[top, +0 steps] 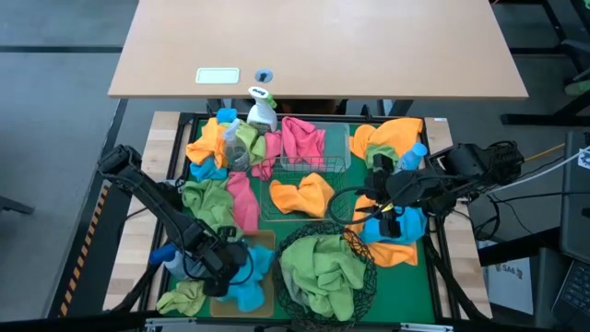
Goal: Sort microfiber towel by color & place in baskets
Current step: Put the blue microfiber towel into the orange bin
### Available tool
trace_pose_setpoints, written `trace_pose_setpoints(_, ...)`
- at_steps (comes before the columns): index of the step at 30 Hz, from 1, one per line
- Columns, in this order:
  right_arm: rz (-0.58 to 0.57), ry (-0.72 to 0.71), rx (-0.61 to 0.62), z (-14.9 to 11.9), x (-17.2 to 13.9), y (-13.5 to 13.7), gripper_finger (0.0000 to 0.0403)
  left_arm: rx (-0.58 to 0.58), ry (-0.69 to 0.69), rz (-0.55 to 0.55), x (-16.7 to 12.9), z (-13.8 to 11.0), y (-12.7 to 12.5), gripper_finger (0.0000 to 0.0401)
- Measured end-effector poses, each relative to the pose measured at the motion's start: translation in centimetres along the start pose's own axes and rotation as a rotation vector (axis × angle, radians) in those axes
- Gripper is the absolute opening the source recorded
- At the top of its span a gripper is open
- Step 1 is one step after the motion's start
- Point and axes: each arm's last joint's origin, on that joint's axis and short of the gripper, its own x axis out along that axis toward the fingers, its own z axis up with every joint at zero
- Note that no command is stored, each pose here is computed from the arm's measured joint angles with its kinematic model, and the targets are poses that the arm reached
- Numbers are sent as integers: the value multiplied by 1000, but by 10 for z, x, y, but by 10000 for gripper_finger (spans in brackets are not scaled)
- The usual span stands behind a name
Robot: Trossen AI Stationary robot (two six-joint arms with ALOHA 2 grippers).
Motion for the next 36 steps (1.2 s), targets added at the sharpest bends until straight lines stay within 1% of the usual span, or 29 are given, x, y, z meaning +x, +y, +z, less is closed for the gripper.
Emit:
trace_pose_setpoints(3, 6, 0, -2, 0, 0, 1, 184, -52, 50, -56, 0, -1, -2, 129)
trace_pose_setpoints(6, 14, -1, -22, -1, -1, 5, 184, -83, 64, -98, -2, -1, -3, 129)
trace_pose_setpoints(8, 24, -1, -40, -3, -2, 10, 184, -100, 55, -123, -6, -1, -4, 129)
trace_pose_setpoints(13, 35, -9, -82, -7, -5, 22, 184, -100, 9, -169, -21, -1, -3, 129)
trace_pose_setpoints(17, 28, -20, -106, -9, -8, 28, 184, -113, -63, -193, -35, 0, 1, 129)
trace_pose_setpoints(19, 28, -24, -114, -10, -8, 30, 184, -137, -124, -178, -40, 3, 3, 129)
trace_pose_setpoints(22, 23, -30, -126, -11, -9, 33, 184, -155, -209, -111, -40, 8, 6, 129)
trace_pose_setpoints(25, 25, -32, -134, -12, -10, 36, 184, -161, -241, -36, -33, 10, 7, 129)
trace_pose_setpoints(31, 29, -33, -115, -15, -10, 44, 184, -97, -190, 47, -6, 14, 3, 129)
trace_pose_setpoints(36, 16, -12, -160, -17, -1, 60, 184, -42, -135, 123, 22, 16, 2, 129)
